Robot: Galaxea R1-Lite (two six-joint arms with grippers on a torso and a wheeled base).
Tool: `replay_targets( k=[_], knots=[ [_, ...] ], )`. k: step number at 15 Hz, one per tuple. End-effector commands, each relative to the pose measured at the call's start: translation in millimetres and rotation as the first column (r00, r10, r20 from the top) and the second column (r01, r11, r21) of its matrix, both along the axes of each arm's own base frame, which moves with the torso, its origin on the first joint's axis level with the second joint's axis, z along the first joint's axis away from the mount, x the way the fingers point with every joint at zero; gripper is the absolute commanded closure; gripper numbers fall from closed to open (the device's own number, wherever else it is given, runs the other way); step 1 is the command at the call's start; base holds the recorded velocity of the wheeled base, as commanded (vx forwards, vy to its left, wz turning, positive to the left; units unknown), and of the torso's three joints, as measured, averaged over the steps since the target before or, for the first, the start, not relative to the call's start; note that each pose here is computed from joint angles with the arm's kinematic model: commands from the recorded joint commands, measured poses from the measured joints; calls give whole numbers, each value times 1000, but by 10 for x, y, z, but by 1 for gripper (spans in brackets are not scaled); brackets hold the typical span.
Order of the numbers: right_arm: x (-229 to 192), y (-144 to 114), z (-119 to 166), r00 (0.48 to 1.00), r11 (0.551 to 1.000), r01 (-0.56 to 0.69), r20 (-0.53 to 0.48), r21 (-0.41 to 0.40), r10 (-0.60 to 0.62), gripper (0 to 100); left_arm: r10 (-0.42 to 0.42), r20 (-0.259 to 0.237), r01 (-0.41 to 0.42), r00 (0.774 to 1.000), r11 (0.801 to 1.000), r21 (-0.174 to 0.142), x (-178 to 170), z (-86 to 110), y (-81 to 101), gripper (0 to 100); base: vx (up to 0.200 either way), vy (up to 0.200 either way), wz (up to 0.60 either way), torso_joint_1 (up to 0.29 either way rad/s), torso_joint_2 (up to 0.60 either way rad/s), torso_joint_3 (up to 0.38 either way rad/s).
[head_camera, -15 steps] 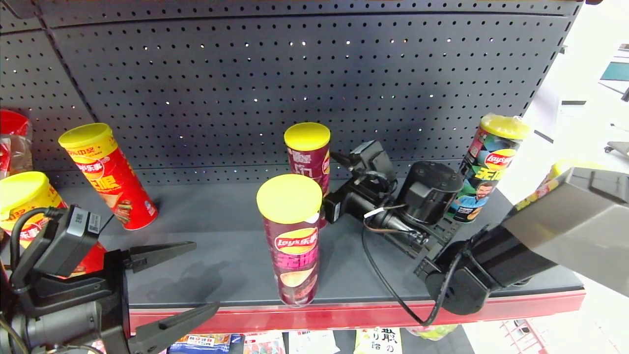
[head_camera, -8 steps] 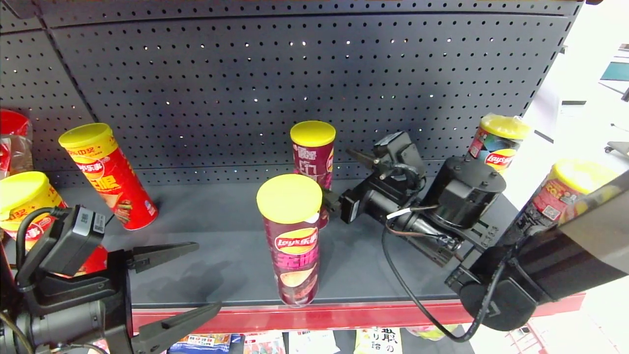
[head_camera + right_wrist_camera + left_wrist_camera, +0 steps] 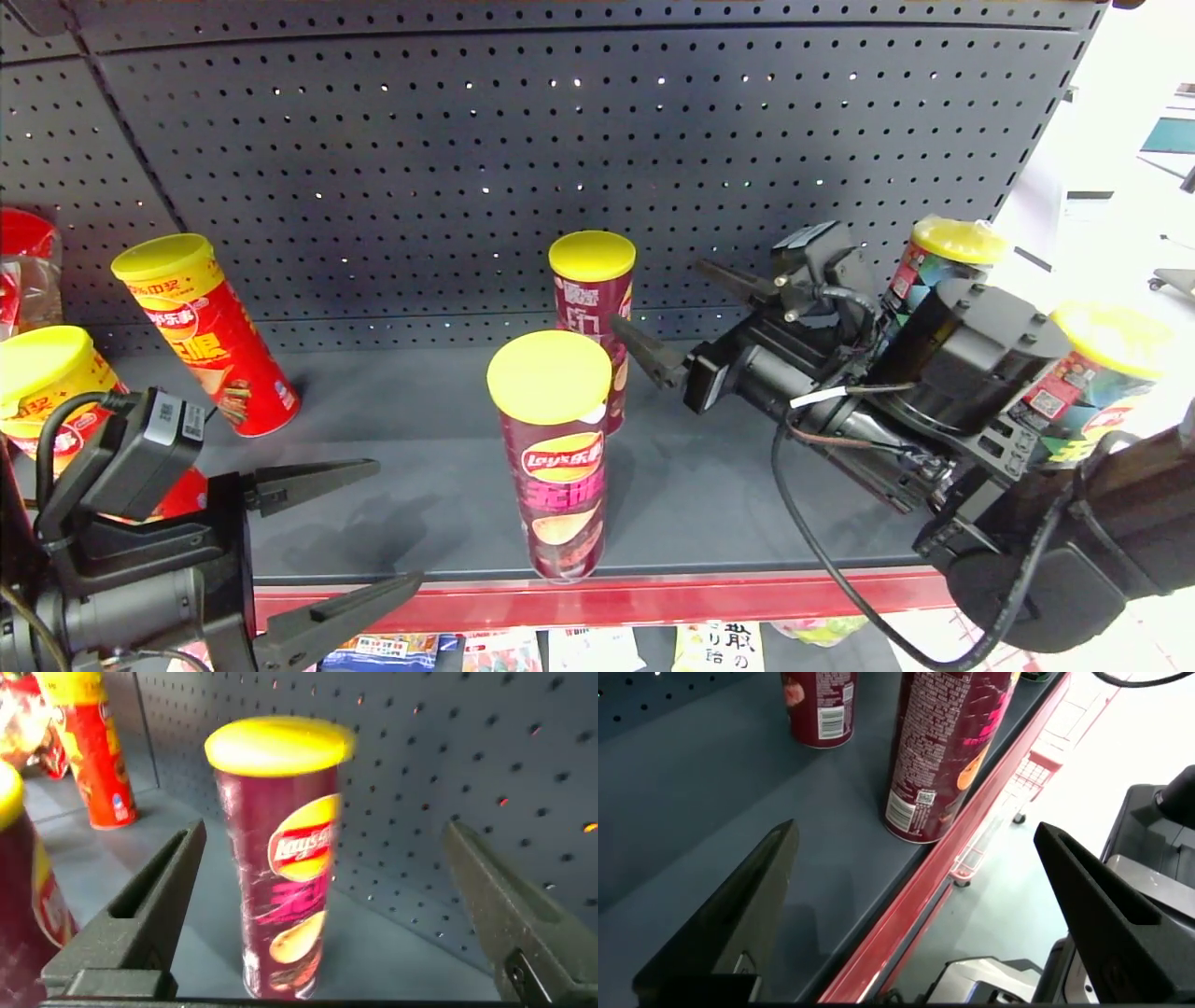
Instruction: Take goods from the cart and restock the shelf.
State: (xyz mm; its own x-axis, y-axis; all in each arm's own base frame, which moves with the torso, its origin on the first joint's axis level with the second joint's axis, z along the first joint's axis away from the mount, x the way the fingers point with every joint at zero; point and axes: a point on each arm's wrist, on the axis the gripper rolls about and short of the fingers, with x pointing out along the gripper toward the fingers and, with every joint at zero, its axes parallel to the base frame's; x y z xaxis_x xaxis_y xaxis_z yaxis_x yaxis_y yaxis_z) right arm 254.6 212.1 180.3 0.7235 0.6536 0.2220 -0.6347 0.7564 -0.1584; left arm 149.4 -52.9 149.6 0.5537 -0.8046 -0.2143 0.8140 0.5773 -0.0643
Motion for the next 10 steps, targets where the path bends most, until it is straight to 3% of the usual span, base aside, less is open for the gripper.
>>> replay_targets(
  k=[1,10],
  knots=[
    [-72,-67,118,999,999,26,22,26,-26,0,-11,-5,11,1000,1000,1,-2,-9,-17,0,0,0,0,0,0,0],
    [-427,-366,466,997,997,75,-34,-17,-75,0,-18,-35,19,999,1000,14,73,-68,-50,0,0,0,0,0,0,0]
  ],
)
